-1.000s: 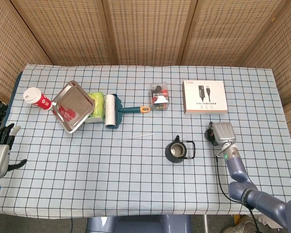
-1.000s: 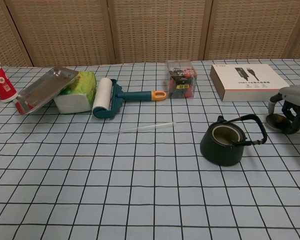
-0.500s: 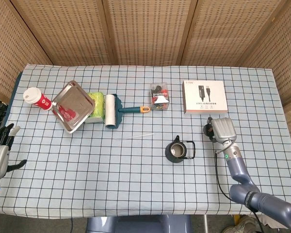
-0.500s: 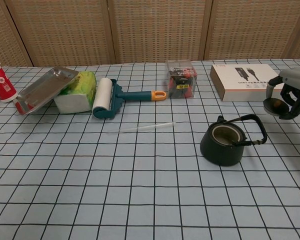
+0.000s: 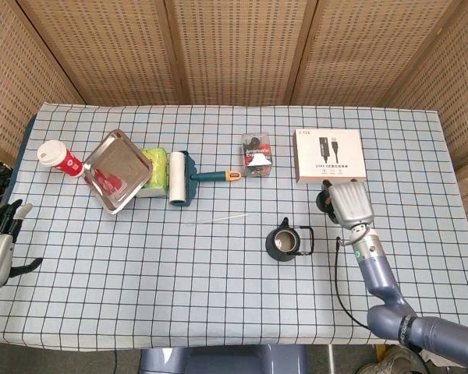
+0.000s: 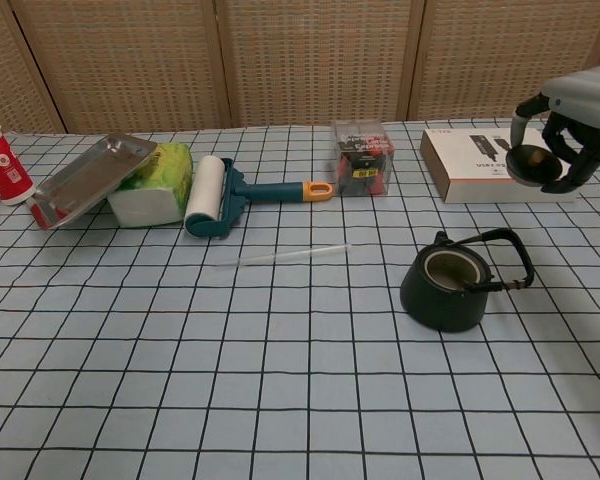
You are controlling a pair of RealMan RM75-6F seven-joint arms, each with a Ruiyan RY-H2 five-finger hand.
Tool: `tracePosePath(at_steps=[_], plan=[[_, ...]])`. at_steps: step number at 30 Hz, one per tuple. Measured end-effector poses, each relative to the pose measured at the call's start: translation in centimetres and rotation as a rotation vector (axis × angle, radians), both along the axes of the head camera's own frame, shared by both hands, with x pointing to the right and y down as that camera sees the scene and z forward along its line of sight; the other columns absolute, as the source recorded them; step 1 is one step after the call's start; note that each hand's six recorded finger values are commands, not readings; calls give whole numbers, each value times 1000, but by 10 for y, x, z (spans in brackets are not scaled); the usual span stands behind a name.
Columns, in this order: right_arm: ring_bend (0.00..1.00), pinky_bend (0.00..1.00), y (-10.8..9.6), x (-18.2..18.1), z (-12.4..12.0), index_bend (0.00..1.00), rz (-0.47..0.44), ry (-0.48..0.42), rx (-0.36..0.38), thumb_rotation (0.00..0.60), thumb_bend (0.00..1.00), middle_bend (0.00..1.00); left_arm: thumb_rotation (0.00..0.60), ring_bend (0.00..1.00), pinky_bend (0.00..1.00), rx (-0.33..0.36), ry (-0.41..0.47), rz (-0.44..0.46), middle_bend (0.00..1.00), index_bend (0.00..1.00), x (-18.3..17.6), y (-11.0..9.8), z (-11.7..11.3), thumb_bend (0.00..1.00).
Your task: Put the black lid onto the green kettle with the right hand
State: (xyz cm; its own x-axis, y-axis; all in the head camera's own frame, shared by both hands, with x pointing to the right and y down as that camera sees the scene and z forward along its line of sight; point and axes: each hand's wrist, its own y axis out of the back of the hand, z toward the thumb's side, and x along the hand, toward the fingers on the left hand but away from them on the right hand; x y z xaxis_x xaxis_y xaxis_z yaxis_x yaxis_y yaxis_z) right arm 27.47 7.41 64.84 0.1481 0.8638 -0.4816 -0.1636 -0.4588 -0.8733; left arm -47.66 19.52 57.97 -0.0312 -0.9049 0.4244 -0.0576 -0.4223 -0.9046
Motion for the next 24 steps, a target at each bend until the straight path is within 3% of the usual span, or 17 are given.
tracePosePath(at_steps=[11, 24], plan=[[815, 542, 1, -53, -21, 568, -97, -3, 27, 600, 461, 819, 600, 0, 0, -16, 19, 7, 0, 0, 2, 1, 1, 20], [815, 542, 28, -94, -3, 577, -145, 11, -49, 600, 461, 819, 600, 0, 0, -25, 45, 11, 0, 0, 2, 1, 1, 19]])
